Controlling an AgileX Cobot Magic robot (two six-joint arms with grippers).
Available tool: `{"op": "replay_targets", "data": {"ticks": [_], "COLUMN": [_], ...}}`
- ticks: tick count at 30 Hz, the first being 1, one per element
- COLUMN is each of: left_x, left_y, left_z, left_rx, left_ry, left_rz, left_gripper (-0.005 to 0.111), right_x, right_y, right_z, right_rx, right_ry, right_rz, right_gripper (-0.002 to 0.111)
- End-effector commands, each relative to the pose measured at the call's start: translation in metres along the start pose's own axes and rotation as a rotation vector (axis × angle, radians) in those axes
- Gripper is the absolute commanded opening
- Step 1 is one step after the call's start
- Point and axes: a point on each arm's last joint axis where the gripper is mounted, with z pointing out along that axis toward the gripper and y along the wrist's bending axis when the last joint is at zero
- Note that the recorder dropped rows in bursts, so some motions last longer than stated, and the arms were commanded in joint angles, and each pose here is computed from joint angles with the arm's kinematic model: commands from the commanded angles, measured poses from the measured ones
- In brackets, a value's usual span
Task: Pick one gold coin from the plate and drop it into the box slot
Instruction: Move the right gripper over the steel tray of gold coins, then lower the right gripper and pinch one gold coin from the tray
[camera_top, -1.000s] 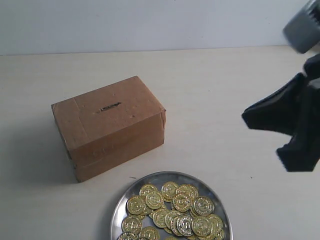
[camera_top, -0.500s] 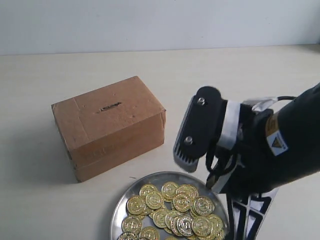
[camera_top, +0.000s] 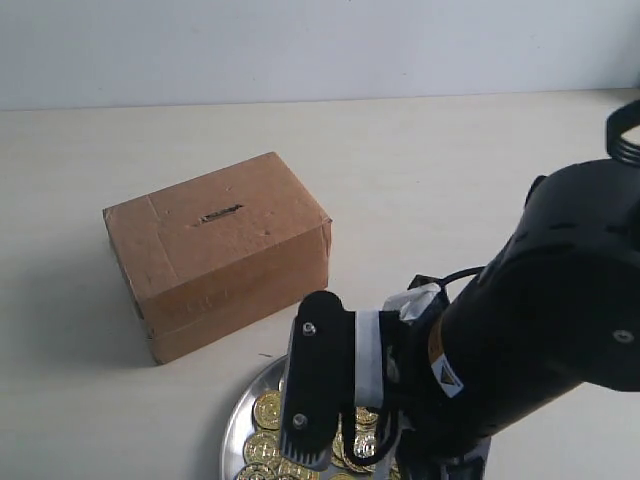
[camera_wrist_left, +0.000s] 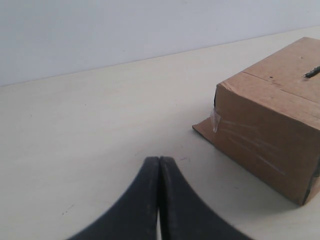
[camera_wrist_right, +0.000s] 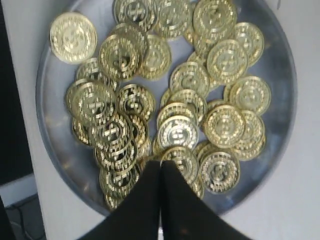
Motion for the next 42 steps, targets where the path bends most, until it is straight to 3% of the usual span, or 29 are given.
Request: {"op": "replay_targets", "data": {"ticks": [1,5,11,13,17,24,42], "left_x": [0.001,0.001,0.001,0.001,0.001,0.001,0.001], "left_y": [0.0,0.0,0.0,0.0,0.0,0.0,0.0], "left_z": [0.0,0.0,0.0,0.0,0.0,0.0,0.0], "left_rx": [-0.002,-0.002,-0.002,-0.002,-0.002,-0.002,-0.002], "left_ry": [-0.005,-0.005,-0.005,-0.005,-0.005,-0.005,-0.005], "left_rz": [-0.001,-0.001,-0.001,-0.001,-0.001,-0.001,-0.001], "left_gripper": [0.0,0.0,0.0,0.0,0.0,0.0,0.0], "right_x": [-0.017,-0.021,-0.025,-0.025,-0.026,-0.022,-0.02], "right_y": [0.001,-0.001,0.006,0.006,0.009,0.013,0.013], "right_z": [0.003,0.015,0.034,0.039,0.05,0.052,0.065], "right_rx": [-0.021,-0.028,-0.125,-0.133,-0.181,-0.221,-0.239], "right_ry": [-0.146,-0.142,-0.137,-0.123,-0.105,-0.069,-0.026], "right_rz": [0.086,0.091,0.059,0.058,0.116,-0.024,-0.028], "right_gripper": [0.0,0.003,0.047,0.051,0.052,0.051,0.051]}}
